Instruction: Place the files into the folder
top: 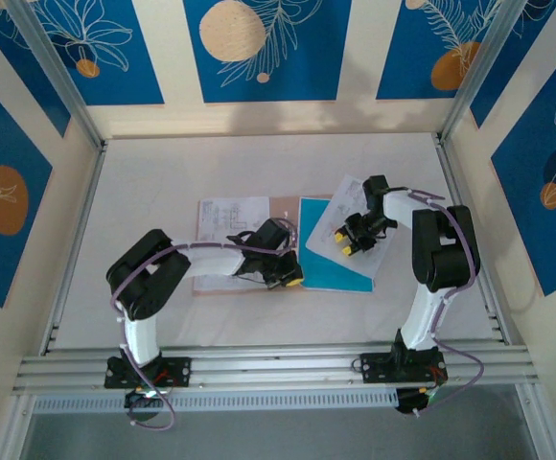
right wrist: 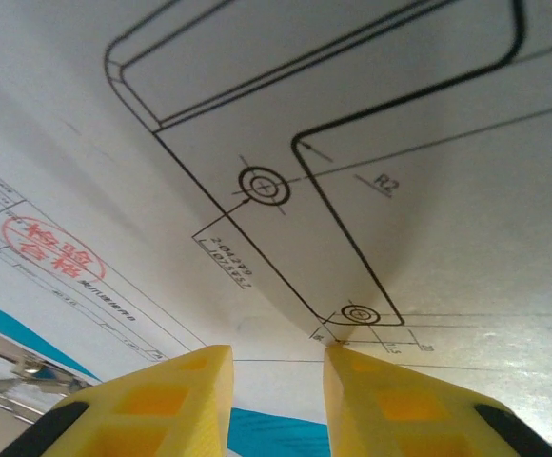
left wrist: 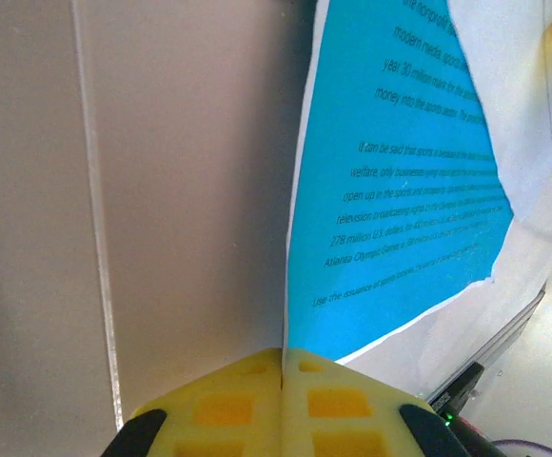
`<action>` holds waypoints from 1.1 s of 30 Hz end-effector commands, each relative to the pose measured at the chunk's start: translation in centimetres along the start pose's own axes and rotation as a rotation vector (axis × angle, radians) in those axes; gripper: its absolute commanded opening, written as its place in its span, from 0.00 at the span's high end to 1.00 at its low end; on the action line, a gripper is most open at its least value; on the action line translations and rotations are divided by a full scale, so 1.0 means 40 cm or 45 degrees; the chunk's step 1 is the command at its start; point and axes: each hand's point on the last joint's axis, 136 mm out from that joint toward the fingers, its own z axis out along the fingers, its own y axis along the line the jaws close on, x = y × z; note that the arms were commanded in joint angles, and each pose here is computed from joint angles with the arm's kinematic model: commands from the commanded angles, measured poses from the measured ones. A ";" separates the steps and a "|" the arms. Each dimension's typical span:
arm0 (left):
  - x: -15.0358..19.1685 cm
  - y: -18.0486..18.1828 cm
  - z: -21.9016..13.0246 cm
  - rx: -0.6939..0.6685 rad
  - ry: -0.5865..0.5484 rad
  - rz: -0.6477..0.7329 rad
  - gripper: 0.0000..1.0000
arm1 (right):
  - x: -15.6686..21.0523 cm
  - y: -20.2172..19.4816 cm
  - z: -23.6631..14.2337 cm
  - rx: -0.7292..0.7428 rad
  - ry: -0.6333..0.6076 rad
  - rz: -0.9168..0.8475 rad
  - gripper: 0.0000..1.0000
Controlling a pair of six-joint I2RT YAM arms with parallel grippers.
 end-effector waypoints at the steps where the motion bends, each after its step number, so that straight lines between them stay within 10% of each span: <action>1: 0.005 0.009 0.012 -0.011 -0.016 -0.008 0.92 | 0.035 -0.055 0.005 0.083 0.104 -0.082 0.69; 17: -0.002 0.014 0.018 -0.016 -0.034 -0.036 0.66 | 0.116 -0.105 0.019 0.185 0.222 -0.394 0.71; 33: -0.009 0.015 0.016 -0.021 -0.049 -0.038 0.64 | 0.168 -0.178 0.004 0.314 0.228 -0.612 0.72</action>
